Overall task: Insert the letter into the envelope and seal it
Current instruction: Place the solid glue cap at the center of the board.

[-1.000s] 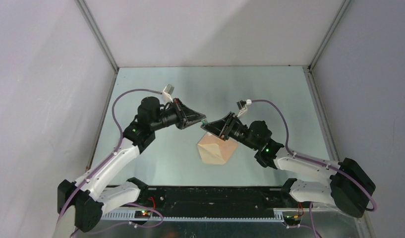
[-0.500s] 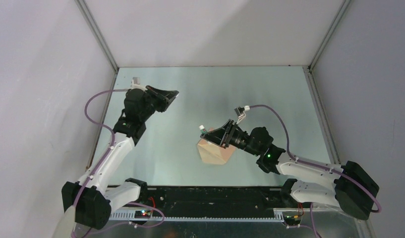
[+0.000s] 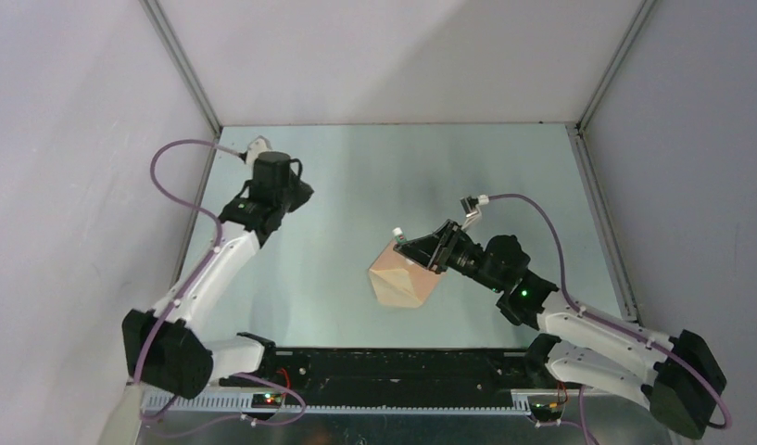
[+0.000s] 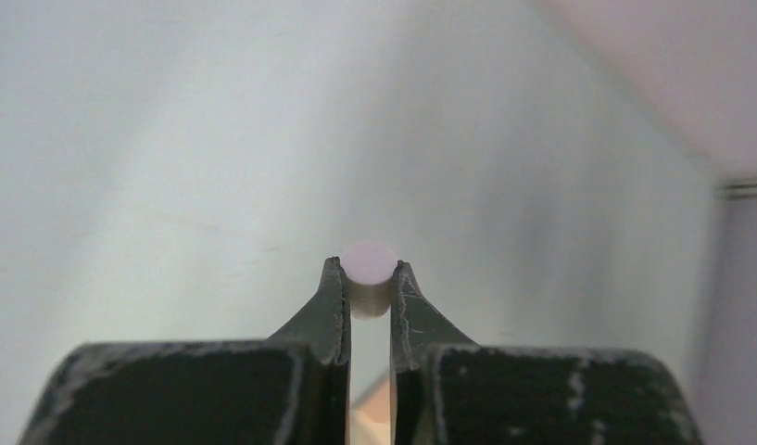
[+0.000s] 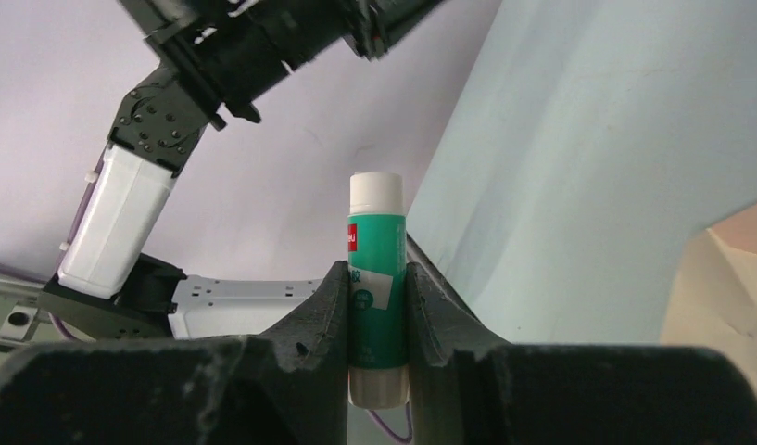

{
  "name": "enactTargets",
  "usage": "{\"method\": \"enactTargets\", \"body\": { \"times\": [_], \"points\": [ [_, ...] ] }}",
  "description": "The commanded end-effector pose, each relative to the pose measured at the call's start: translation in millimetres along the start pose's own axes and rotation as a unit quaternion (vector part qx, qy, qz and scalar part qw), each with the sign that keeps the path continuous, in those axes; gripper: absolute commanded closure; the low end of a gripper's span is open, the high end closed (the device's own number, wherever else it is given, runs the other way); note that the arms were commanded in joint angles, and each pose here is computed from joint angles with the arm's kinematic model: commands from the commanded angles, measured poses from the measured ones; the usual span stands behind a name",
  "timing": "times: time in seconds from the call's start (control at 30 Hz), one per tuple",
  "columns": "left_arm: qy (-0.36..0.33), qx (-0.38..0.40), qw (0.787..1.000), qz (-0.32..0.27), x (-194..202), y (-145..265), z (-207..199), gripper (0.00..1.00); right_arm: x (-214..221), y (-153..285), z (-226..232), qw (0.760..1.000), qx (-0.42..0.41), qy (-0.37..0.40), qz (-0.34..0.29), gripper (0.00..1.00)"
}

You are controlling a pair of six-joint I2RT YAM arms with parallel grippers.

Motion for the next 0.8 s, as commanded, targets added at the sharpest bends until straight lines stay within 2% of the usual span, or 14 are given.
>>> {"method": "enactTargets", "body": {
  "times": [0.0, 0.1, 0.2, 0.3, 0.43, 0.5, 0.77],
  "points": [
    [-0.147, -0.194, 0.97, -0.024, 17, -19, 47, 1.0, -5, 13, -10, 0.998, 0.049, 0.032, -0.006, 1.0],
    [-0.148, -0.216, 0.963, -0.058, 26, -29, 55, 1.0, -8, 18, -9, 0.998, 0.056, 0.037, -0.01, 1.0],
    [-0.112, -0.127, 0.98, -0.109, 47, -36, 64, 1.0, -8, 19, -12, 0.997, 0.068, 0.035, -0.011, 1.0],
    [-0.11, -0.094, 0.979, -0.14, 57, -41, 71, 1.0, -8, 19, -12, 0.997, 0.068, 0.033, -0.011, 1.0],
    [-0.137, -0.136, 0.971, -0.143, 65, -57, 78, 1.0, -8, 19, -13, 0.997, 0.069, 0.032, -0.012, 1.0],
    [-0.152, -0.175, 0.965, -0.122, 72, -68, 84, 1.0, -8, 18, -12, 0.997, 0.067, 0.033, -0.011, 1.0],
    [-0.139, -0.212, 0.964, -0.078, 95, -96, 93, 1.0, -9, 22, -11, 0.997, 0.069, 0.035, -0.014, 1.0]
  ]
}}
Point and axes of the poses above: each gripper's point midway between its finger pads, its own y axis back along the fingers, its own z axis along the line the jaws close on, x = y × z, the point moved 10 cm from there along y, back along the fingers, and after that the axes turned 8 degrees about y, right-handed, at the moved point
